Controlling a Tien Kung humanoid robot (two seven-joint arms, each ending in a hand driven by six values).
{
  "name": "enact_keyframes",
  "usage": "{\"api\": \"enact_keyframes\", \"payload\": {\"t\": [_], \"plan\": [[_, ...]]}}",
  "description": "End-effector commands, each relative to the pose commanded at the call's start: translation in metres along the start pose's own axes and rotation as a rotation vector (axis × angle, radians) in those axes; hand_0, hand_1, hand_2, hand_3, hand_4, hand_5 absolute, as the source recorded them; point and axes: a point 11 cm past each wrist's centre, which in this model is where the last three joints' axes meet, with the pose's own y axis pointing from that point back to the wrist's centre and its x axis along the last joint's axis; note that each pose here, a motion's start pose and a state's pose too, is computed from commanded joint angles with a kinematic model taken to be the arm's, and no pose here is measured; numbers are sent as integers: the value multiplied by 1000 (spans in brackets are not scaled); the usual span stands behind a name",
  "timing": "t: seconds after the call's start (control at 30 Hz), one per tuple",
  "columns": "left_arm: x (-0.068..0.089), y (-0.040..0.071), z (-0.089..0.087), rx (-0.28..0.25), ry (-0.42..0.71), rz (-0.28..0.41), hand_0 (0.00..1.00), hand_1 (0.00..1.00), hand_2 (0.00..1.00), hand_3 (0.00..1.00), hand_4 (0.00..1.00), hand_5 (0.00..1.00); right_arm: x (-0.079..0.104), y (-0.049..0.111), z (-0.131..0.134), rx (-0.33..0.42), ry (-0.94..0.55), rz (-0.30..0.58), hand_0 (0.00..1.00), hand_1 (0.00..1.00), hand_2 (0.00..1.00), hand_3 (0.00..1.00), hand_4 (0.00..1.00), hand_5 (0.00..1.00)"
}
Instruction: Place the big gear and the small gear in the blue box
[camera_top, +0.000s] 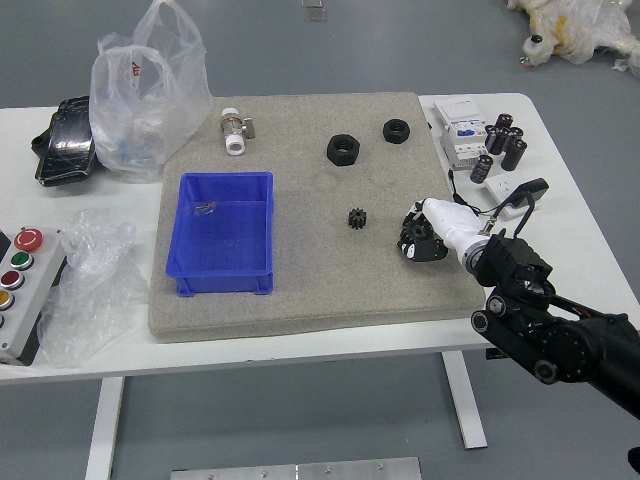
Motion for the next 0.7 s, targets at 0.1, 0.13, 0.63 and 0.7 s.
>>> {"api": "enact_keyframes", "payload": {"t": [0.1,0.13,0.63,0.7], "plan": [[0,0,0,0,0,-1,700,679,670,802,704,479,1,0,0,3,0,5,779,613,485,508,355,2],[0,0,0,-1,0,-1,700,679,670,802,704,479,2,0,0,5,0,8,779,613,485,508,355,2],[1,0,1,1,-3,2,700,679,670,802,705,481,42,-9,-83,221,64,95,743,605,482,517,382,2],[1,0,1,3,-5,2,700,679,670,802,705,481,44,-8,-107,273,83,96,743,605,482,517,382,2]]}}
